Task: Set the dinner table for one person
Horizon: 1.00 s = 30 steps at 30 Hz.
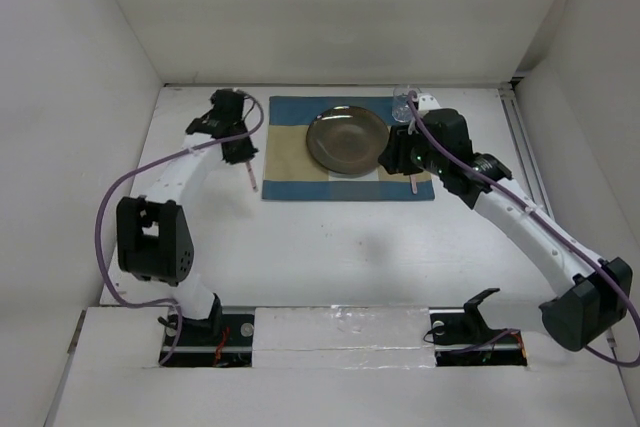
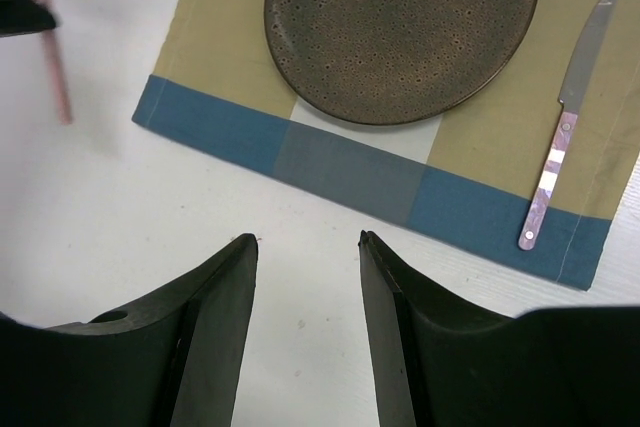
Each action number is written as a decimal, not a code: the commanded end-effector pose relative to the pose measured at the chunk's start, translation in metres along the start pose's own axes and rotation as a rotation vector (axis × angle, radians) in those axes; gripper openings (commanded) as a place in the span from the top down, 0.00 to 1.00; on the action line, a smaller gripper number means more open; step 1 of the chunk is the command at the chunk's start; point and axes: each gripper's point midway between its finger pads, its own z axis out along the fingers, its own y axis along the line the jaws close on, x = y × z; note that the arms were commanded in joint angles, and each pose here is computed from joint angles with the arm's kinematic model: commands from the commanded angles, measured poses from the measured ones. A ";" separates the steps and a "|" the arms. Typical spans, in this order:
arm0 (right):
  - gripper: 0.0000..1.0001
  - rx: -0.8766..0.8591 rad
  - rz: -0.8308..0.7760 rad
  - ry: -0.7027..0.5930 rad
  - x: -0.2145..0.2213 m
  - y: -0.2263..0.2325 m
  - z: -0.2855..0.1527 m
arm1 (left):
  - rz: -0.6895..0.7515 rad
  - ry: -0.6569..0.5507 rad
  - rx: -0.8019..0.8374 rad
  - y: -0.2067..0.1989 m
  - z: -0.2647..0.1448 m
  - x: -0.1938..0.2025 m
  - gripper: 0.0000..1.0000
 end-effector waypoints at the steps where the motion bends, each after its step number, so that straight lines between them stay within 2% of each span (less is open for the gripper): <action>1: 0.49 -0.079 -0.008 -0.101 -0.027 0.023 -0.025 | 0.167 0.111 0.108 -0.056 0.006 0.025 1.00; 3: 0.49 -0.084 -0.009 -0.115 -0.031 0.024 -0.035 | 0.233 0.141 0.140 -0.075 0.012 0.026 1.00; 4: 0.47 -0.091 -0.010 -0.136 -0.037 0.027 -0.045 | 0.274 0.190 0.130 -0.084 0.026 0.039 1.00; 6: 0.47 -0.101 -0.015 -0.139 -0.036 0.030 -0.055 | 0.317 0.211 0.095 -0.090 0.036 0.043 1.00; 7: 0.47 -0.102 -0.015 -0.144 -0.036 0.030 -0.059 | 0.322 0.181 0.097 -0.101 0.035 0.030 1.00; 8: 0.47 -0.109 -0.016 -0.164 -0.041 0.032 -0.069 | 0.317 0.221 0.095 -0.104 0.048 0.037 1.00; 12: 0.47 -0.124 -0.018 -0.175 -0.041 0.035 -0.080 | 0.320 0.224 0.140 -0.122 0.051 0.034 1.00; 18: 0.47 -0.122 -0.020 -0.171 -0.038 0.035 -0.086 | 0.316 0.263 0.106 -0.117 0.066 0.044 1.00; 26: 0.47 -0.124 -0.020 -0.150 -0.033 0.035 -0.079 | 0.313 0.222 0.109 -0.123 0.070 0.033 1.00; 30: 0.47 -0.127 -0.021 -0.159 -0.037 0.036 -0.080 | 0.329 0.244 0.082 -0.120 0.079 0.037 1.00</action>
